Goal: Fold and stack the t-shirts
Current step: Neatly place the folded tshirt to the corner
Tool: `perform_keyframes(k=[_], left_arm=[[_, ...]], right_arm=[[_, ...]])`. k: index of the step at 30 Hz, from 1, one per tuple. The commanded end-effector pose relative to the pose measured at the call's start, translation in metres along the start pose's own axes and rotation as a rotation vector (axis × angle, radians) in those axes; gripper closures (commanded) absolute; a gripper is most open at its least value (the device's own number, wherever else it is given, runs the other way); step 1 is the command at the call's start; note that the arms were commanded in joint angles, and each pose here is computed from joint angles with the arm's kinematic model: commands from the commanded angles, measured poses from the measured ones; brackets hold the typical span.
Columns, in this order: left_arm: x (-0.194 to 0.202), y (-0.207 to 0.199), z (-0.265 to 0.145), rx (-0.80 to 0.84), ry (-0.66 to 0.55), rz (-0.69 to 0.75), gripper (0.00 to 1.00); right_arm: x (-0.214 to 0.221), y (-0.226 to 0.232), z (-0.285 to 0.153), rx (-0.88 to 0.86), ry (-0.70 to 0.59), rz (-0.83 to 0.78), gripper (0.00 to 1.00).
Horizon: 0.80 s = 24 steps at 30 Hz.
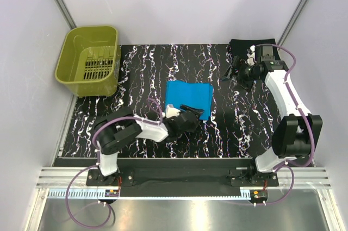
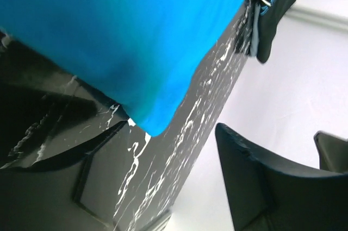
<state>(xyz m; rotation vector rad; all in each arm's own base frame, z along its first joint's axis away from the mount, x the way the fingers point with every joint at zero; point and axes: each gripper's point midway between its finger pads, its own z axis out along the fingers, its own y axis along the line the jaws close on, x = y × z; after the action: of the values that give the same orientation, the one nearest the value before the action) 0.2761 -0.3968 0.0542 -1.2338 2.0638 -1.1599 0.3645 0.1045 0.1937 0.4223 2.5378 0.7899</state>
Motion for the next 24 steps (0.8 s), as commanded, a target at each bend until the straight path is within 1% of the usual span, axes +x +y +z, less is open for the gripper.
perform_keyframes(k=[1, 2, 4, 5, 7, 10, 11, 12, 14, 17, 19, 20, 21, 23, 24], left_arm=[[0.002, -0.013, 0.007, 0.045, -0.112, -0.175, 0.35], [0.002, -0.012, 0.01, 0.048, -0.121, -0.184, 0.36], [0.006, 0.004, 0.018, 0.007, -0.134, -0.192, 0.39], [0.005, 0.007, 0.019, 0.01, -0.148, -0.215, 0.41], [0.002, 0.018, 0.021, -0.024, -0.169, -0.205, 0.43], [-0.007, 0.028, 0.023, -0.031, -0.202, -0.228, 0.46], [-0.01, 0.032, 0.025, -0.031, -0.215, -0.237, 0.5], [-0.015, 0.034, 0.027, -0.036, -0.226, -0.241, 0.52], [-0.018, 0.04, 0.033, -0.039, -0.242, -0.25, 0.57], [-0.015, 0.034, 0.037, -0.002, -0.226, -0.278, 0.65], [-0.012, 0.025, 0.038, 0.027, -0.21, -0.286, 0.73], [-0.009, 0.021, 0.037, 0.036, -0.182, -0.255, 0.76], [-0.01, 0.009, 0.036, 0.078, -0.158, -0.263, 0.84], [-0.008, -0.004, 0.026, 0.114, -0.104, -0.236, 0.89], [-0.009, -0.011, 0.023, 0.136, -0.092, -0.248, 0.92]], right_arm=[[-0.004, -0.009, -0.003, 0.032, -0.01, -0.046, 0.11], [-0.005, -0.009, -0.003, 0.033, -0.01, -0.052, 0.11], [-0.01, -0.01, 0.001, 0.041, -0.011, -0.062, 0.11], [-0.012, -0.012, 0.005, 0.047, -0.003, -0.059, 0.11], [-0.019, -0.011, 0.008, 0.045, -0.005, -0.062, 0.11], [-0.025, -0.01, 0.018, 0.036, 0.011, -0.059, 0.1], [-0.026, -0.013, 0.022, 0.041, 0.019, -0.059, 0.09], [-0.027, -0.013, 0.025, 0.042, 0.023, -0.057, 0.03], [-0.029, -0.012, 0.032, 0.023, 0.04, -0.063, 0.0], [-0.031, -0.009, 0.042, -0.013, 0.073, -0.07, 0.0], [-0.031, -0.003, 0.048, -0.061, 0.103, -0.089, 0.0], [-0.029, -0.007, 0.057, -0.066, 0.13, -0.084, 0.0], [-0.03, -0.006, 0.06, -0.08, 0.138, -0.089, 0.0], [-0.025, -0.007, 0.071, -0.116, 0.185, -0.086, 0.0], [-0.023, -0.007, 0.074, -0.133, 0.201, -0.082, 0.0]])
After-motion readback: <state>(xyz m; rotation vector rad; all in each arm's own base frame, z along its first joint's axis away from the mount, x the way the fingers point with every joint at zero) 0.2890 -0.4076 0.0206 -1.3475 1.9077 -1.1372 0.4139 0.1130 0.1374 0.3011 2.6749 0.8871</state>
